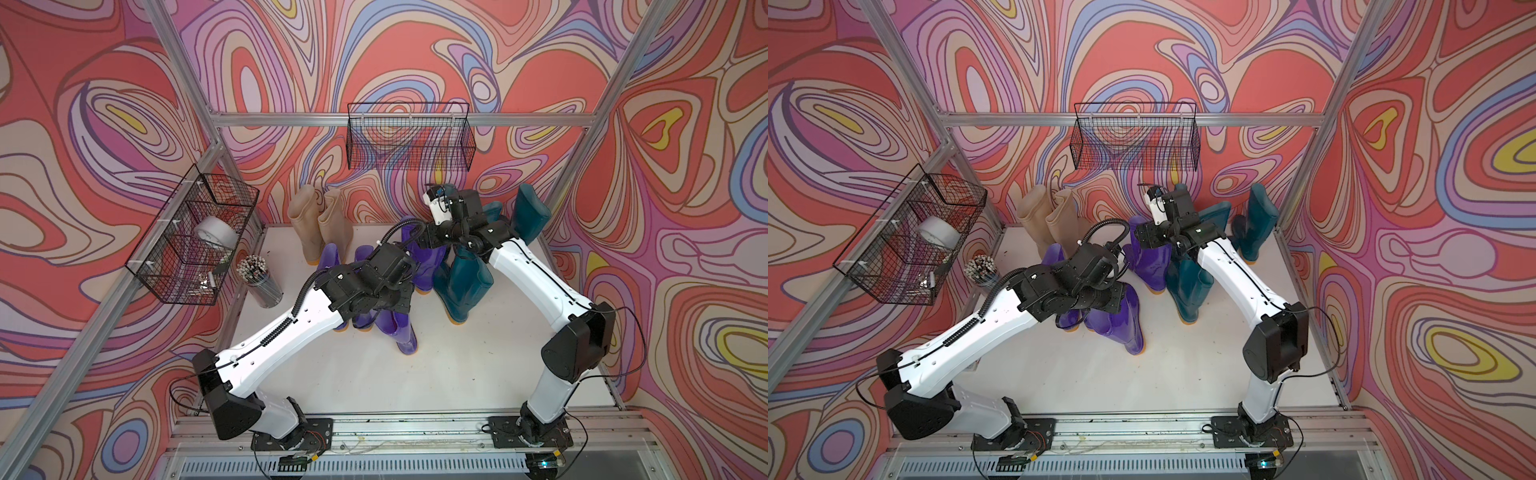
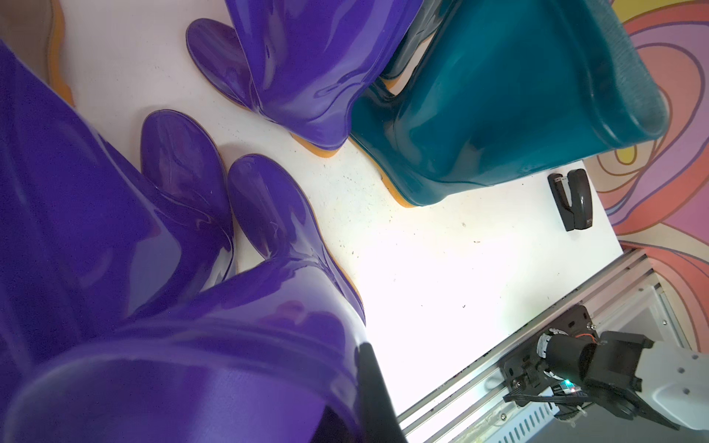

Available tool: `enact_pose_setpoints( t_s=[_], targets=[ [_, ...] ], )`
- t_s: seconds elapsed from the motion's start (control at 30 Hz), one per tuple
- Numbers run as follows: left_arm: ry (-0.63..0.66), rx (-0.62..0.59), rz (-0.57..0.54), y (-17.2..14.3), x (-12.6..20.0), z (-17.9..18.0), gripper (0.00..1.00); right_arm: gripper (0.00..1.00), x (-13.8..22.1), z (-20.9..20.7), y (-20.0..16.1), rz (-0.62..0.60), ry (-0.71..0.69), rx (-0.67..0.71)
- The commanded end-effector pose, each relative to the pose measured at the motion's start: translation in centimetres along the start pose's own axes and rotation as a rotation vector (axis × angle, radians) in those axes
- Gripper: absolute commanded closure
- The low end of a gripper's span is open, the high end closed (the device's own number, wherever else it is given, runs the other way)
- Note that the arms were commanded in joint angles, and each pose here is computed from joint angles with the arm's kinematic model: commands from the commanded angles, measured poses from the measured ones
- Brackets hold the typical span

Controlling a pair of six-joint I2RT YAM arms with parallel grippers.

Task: Match and arrange rain boots in pairs
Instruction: Move the rain boot to the center of the board.

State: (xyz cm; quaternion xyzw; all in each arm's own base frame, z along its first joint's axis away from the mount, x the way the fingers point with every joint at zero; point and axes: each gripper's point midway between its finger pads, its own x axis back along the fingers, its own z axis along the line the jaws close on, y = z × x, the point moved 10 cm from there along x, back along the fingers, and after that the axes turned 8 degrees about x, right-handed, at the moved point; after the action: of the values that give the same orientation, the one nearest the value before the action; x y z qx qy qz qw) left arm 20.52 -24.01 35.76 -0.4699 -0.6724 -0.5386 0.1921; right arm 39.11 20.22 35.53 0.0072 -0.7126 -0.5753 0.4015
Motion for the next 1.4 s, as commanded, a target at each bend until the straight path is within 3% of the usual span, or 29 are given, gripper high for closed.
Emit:
enact_pose_setpoints(
  t_s=[0.0,0.13,0.37,0.57,0.7,0.8,0.83,0.97,1.07,1.17,1.37],
  targets=[
    [-0.077,0.007,-0.101,1.1,2.2,-0.4,1.00,0.15,0.4,-0.7,0.6,0.007,-0.044,0.030],
    [-0.086,0.003,-0.107,1.2,2.3,-0.5,1.00,0.15,-0.6,-0.6,-0.5,0.055,-0.018,0.053],
    [-0.084,-0.017,-0.096,1.4,2.0,-0.6,1.00,0.15,-0.3,0.4,-0.9,0.030,0.105,0.060],
    [-0.075,-0.040,-0.089,1.5,1.7,-0.6,1.00,0.17,-1.4,0.1,-1.5,0.074,0.084,0.061],
    [-0.069,-0.070,-0.078,1.6,1.3,-0.7,1.00,0.30,-1.7,0.1,-1.9,0.099,0.077,0.049],
    [-0.070,-0.104,-0.069,1.9,1.0,-0.7,1.00,0.46,-2.1,-0.1,-2.3,0.120,0.054,0.039],
    [-0.071,-0.116,-0.066,2.0,0.8,-0.8,1.00,0.53,-2.3,-0.1,-2.4,0.128,0.054,0.033],
    [-0.050,-0.166,-0.052,2.6,0.3,-0.9,1.00,1.00,-2.0,-0.2,-2.3,0.115,0.030,-0.021],
    [-0.020,-0.189,-0.055,3.1,0.1,-0.9,1.00,1.00,-0.6,-0.6,-1.4,0.031,-0.052,-0.118],
    [-0.005,-0.205,-0.058,3.4,0.3,-0.9,1.00,1.00,2.9,-0.3,0.3,-0.105,-0.045,-0.216],
    [0.009,-0.202,-0.064,3.8,0.5,-1.0,1.00,1.00,6.2,0.4,0.9,-0.166,-0.040,-0.298]
  ],
)
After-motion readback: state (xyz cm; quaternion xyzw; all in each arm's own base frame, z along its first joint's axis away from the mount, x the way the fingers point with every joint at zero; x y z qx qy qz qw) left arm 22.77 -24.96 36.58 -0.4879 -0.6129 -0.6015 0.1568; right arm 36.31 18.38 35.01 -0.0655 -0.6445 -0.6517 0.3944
